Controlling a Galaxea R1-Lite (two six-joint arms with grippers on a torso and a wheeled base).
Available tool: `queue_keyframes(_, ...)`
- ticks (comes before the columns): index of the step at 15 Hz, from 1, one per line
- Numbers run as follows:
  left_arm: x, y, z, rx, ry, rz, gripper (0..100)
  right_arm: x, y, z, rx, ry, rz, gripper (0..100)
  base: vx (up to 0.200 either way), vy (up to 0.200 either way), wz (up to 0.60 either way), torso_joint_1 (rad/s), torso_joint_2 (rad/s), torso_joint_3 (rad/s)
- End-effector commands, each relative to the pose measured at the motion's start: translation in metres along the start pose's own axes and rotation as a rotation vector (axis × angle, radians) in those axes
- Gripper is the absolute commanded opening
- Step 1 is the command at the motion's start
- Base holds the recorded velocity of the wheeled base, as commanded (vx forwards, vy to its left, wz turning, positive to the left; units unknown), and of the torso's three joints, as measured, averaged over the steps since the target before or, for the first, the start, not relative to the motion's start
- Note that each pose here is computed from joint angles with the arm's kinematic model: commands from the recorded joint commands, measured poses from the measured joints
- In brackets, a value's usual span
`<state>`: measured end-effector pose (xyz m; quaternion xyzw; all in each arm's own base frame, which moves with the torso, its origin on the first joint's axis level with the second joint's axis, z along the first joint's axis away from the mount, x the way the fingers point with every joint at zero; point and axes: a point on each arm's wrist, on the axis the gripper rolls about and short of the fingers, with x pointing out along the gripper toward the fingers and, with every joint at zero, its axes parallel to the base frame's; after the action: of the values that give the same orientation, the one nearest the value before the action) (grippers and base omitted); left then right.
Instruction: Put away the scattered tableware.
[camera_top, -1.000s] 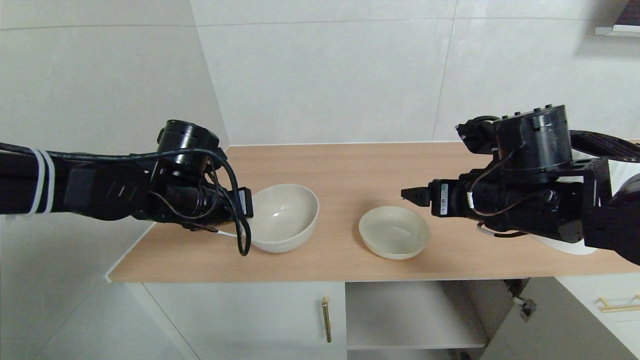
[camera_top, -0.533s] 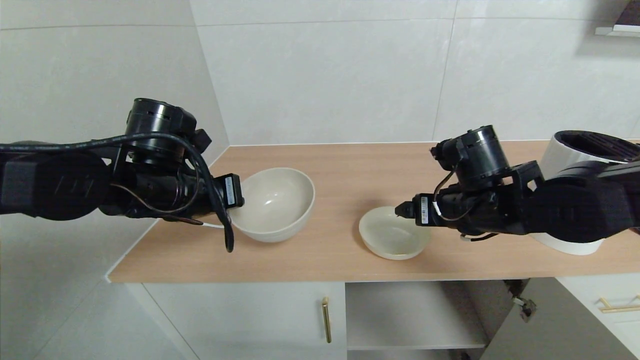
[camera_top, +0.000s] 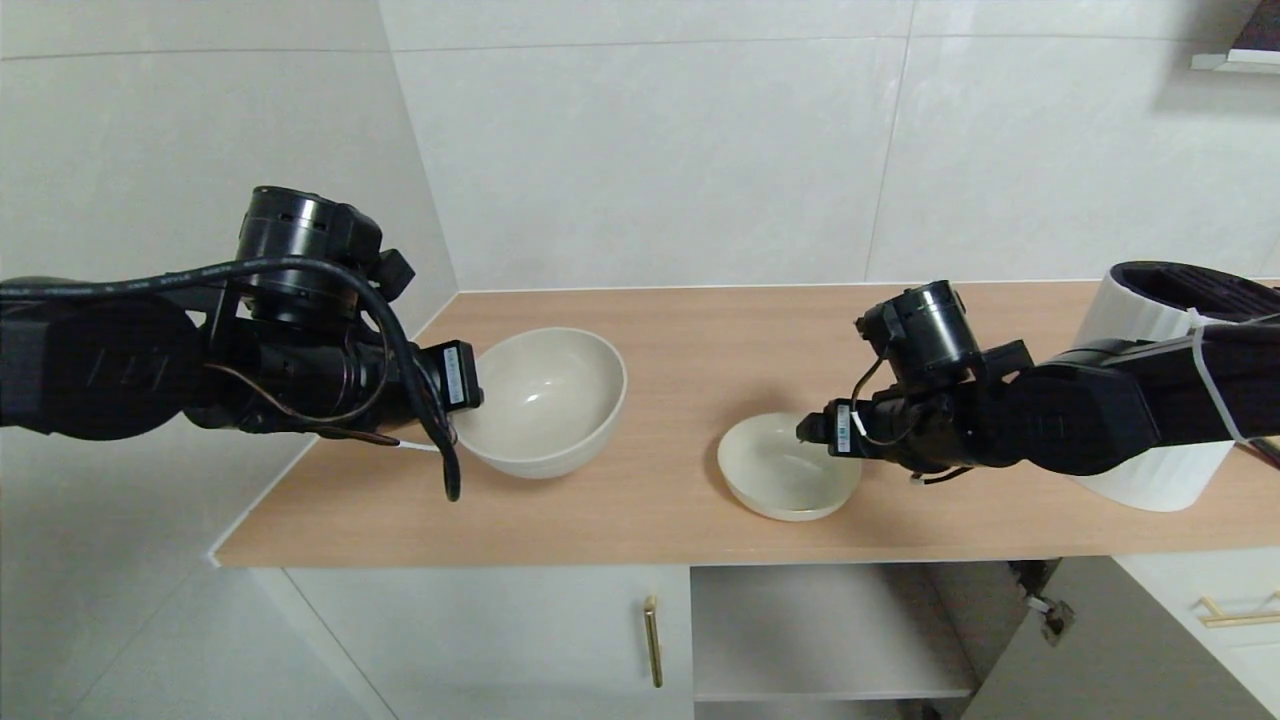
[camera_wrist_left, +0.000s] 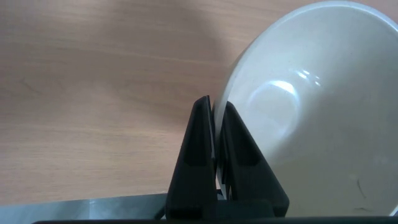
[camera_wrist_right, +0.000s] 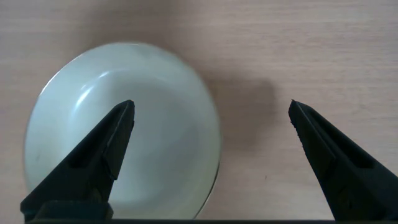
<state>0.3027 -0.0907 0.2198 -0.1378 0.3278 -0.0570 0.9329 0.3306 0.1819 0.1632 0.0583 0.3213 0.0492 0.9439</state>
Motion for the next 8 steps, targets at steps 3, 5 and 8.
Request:
queue_keyframes(3, -0.001, -0.001, 0.001, -0.002, -0.007, -0.002, 0, 0.011, -0.001, -0.004, 0.002, 0.017, -0.009, 100, 0.0, 0.0, 0.0, 0.0, 0.0, 0.0)
queue_keyframes(5, -0.001, 0.0, 0.002, -0.003, -0.013, -0.003, 0, 0.016, 0.0, -0.005, 0.01, 0.008, -0.005, 100, 0.0, 0.0, 0.0, 0.0, 0.0, 0.0)
queue_keyframes(8, -0.001, 0.0, 0.002, -0.001, -0.013, -0.003, 0, 0.019, 0.001, -0.007, 0.011, 0.015, -0.007, 0, 0.0, 0.0, 0.0, 0.0, 0.0, 0.0)
